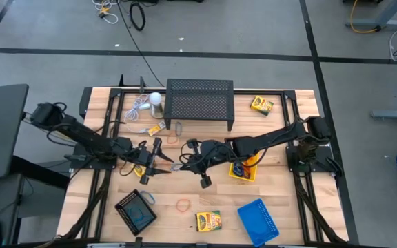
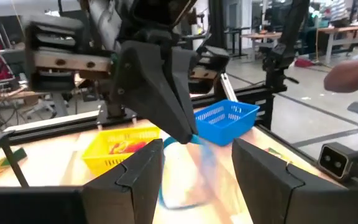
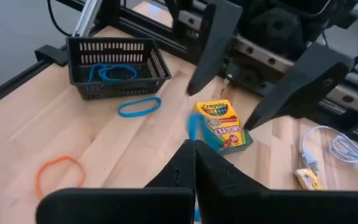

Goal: Pick & Place Office Desk Supplies
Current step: Put the blue rubber band into the black basket

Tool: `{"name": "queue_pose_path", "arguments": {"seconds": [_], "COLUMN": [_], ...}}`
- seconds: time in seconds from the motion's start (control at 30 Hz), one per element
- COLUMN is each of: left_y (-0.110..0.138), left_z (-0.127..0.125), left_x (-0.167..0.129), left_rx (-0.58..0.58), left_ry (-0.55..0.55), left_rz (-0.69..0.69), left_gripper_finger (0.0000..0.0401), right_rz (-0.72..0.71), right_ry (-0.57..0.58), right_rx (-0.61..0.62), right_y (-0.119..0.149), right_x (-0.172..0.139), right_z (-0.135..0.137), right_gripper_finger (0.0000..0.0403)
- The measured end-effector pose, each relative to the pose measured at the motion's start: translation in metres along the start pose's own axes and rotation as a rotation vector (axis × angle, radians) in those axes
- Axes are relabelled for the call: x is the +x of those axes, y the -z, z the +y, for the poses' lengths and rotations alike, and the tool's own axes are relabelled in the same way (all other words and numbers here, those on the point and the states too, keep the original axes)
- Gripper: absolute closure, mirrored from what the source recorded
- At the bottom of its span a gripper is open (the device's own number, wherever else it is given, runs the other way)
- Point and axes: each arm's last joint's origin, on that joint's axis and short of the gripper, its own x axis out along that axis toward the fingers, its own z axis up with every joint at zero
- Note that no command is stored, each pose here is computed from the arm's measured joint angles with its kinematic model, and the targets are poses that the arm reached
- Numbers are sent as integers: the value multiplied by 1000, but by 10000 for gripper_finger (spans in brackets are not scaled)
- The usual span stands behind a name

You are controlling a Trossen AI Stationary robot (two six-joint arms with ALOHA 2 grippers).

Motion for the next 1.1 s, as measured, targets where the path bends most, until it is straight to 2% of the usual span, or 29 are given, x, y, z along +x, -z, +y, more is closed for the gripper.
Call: {"name": "queue_pose_path", "arguments": {"seconds": [0.33, 0.47, 0.6, 0.8, 1.0, 1.1], "left_y": [2, 2, 2, 6, 5, 4], "left_z": [0, 1, 2, 2, -3, -6], "left_x": [24, 26, 26, 25, 25, 24], "left_rx": [11, 31, 43, 76, 89, 95], "left_ry": [38, 7, -16, -63, -35, -19], "left_rz": [44, 50, 55, 99, 95, 89], "left_gripper_finger": [202, 212, 254, 384, 397, 397], "right_rz": [-10, -11, -11, -4, 3, 0], "right_ry": [8, 8, 7, 3, -3, -16], "right_rx": [-5, -6, -6, 1, -2, -5], "right_y": [-1, -1, -1, 0, 0, 0], "right_x": [0, 0, 0, 0, 0, 0], "right_z": [-2, -2, -1, -1, -1, 0], "right_gripper_finger": [403, 403, 403, 403, 400, 381]}}
